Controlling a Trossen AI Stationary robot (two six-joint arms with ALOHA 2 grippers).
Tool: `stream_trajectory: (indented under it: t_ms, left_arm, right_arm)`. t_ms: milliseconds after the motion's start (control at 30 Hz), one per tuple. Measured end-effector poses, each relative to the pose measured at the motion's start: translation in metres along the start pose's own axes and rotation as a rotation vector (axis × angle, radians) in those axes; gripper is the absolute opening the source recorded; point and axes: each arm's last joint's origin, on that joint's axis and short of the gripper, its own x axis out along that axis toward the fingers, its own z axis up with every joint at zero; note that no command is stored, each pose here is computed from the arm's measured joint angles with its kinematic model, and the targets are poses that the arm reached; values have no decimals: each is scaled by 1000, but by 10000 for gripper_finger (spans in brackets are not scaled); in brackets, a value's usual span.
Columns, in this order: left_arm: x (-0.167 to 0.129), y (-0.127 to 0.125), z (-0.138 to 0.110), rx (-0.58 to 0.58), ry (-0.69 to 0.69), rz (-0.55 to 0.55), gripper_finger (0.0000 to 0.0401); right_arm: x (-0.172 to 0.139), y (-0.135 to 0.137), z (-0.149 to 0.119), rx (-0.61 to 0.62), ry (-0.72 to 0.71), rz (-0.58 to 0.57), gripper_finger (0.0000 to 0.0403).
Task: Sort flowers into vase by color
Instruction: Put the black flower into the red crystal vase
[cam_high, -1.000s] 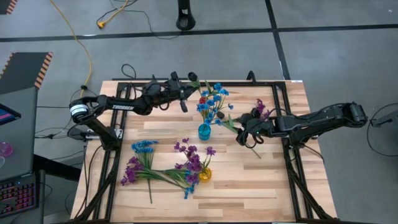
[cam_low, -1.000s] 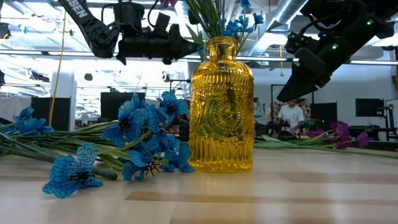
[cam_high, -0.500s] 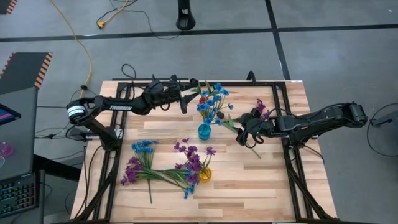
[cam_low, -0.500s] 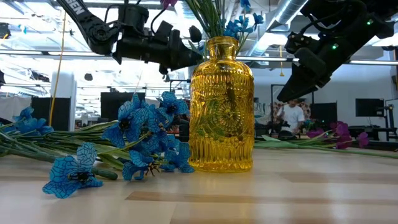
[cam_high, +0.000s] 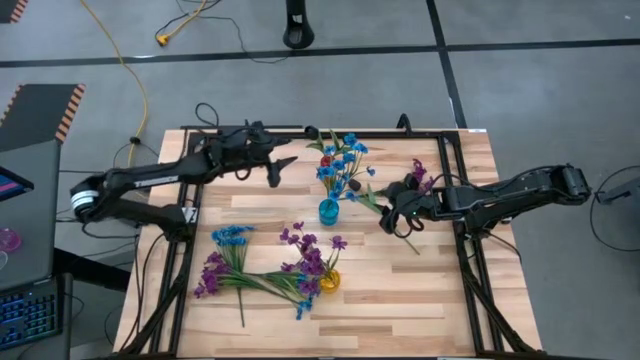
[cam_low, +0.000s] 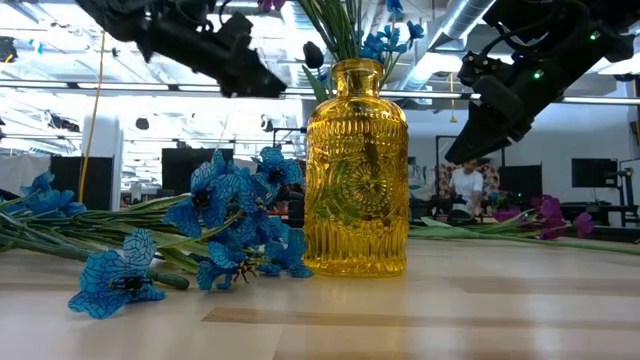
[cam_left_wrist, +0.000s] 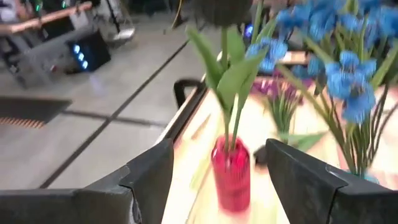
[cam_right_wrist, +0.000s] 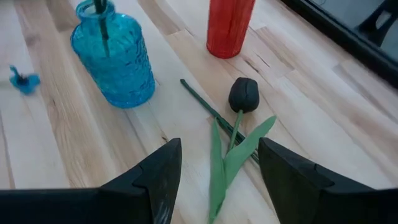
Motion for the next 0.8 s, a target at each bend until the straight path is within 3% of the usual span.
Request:
stream_trajectory:
  t_ms: [300, 533, 800]
  left_arm:
    - [-34, -4, -7, -13, 176, -28, 241]
    - [-39, -5, -15, -73, 272, -39, 241]
    - [-38, -6, -16, -89, 275, -42, 241]
  right_arm:
    - [-1, 1, 4, 174, 11, 33, 240]
    - [2, -7, 7, 314, 79, 74, 240]
    - [24, -14, -10, 357, 259, -39, 240]
